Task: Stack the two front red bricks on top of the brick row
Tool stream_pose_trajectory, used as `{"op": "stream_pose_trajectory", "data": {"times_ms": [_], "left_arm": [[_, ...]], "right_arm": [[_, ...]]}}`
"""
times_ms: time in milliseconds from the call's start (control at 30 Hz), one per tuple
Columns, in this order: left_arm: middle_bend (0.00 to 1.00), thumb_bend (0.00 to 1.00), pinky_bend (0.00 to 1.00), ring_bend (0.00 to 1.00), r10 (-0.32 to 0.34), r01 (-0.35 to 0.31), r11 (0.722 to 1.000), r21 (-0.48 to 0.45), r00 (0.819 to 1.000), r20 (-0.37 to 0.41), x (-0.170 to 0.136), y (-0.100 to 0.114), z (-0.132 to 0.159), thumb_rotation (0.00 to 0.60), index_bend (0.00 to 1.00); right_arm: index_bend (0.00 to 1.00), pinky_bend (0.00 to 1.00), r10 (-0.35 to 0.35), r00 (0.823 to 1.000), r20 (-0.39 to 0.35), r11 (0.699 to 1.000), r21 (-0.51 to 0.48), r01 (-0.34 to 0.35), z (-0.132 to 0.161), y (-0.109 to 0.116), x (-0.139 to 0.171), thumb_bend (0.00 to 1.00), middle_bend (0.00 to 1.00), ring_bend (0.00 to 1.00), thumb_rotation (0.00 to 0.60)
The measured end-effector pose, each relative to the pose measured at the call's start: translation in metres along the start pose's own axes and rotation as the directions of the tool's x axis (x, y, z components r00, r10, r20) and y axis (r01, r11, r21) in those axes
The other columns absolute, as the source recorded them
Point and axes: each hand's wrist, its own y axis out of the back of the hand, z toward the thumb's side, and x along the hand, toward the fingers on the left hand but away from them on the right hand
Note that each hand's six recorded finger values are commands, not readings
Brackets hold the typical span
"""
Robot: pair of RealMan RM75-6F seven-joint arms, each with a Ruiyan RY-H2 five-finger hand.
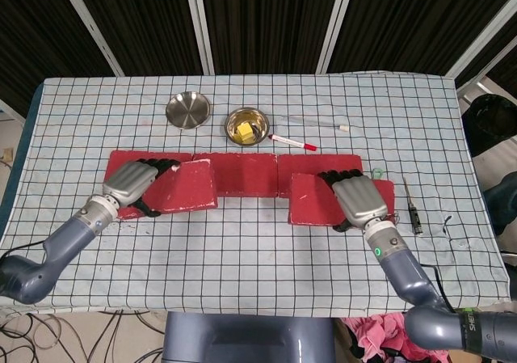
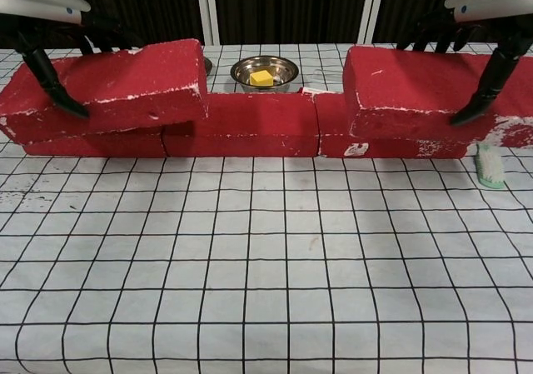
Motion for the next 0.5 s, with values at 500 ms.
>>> {"op": "stream_pose_trajectory", "data": {"times_ms": [500], "left_arm": [[0.24, 0.3, 0.24, 0.13, -0.04, 0.04, 0.999, 0.013, 0.999, -0.034, 0.072, 0.023, -0.011, 0.6, 0.16]], "right_arm": [[0.19, 0.18, 0.035, 0.999, 0.011, 0.999, -0.008, -0.035, 0.005, 0.031, -0.09, 0.05, 0.24, 0.2, 0.6]]}}
